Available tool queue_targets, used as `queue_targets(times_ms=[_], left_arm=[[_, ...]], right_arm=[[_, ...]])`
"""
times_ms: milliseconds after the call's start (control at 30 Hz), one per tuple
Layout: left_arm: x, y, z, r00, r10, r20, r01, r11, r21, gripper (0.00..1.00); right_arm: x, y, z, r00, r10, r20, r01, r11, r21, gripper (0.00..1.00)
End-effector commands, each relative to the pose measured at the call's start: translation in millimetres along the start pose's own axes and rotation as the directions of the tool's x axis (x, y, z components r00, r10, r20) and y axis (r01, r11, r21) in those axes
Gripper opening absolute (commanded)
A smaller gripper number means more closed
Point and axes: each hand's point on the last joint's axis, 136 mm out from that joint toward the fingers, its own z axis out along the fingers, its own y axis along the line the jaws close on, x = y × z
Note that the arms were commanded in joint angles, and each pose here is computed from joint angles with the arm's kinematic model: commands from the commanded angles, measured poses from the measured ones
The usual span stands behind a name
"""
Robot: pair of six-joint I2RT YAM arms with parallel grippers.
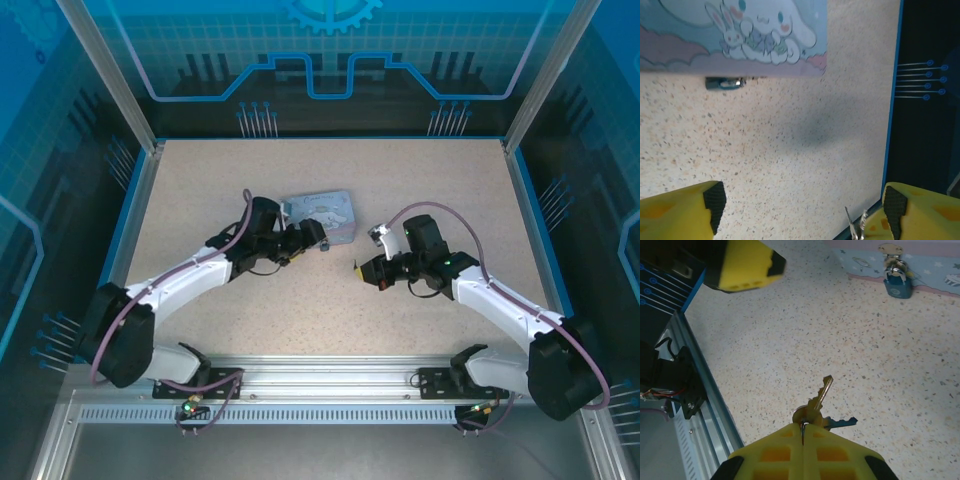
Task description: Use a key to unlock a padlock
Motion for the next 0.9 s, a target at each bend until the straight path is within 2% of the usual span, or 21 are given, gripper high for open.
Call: queue_targets(times_ms=[0, 267, 600, 867], left_arm=[[5.6, -25.1, 10.8, 0.998, 0.024, -0.054, -0.021, 0.998, 0.063, 0.79], [27.5, -41.7, 43.7, 0.99, 0.047, -0.132, -0.032, 0.993, 0.117, 0.6], [58.3, -44.8, 63.5, 0.978, 0.062, -0.201, -0.037, 0.991, 0.126, 0.52], [66.2, -43.7, 66.5, 0.975, 0.072, -0.212, -0.048, 0.992, 0.117, 0.41]], right_arm=[[-1.9, 16.0, 3.6, 0.999, -0.049, -0.003, 0.049, 0.997, -0.067, 0.0], [-1.1, 15.5, 8.9, 0.998, -0.055, -0.024, 0.054, 0.997, -0.051, 0.0], [2.6, 9.8, 11.9, 0.998, -0.05, -0.033, 0.049, 0.998, -0.029, 0.0], [6.0, 7.6, 11.0, 0.998, -0.047, -0.038, 0.047, 0.999, -0.016, 0.0]])
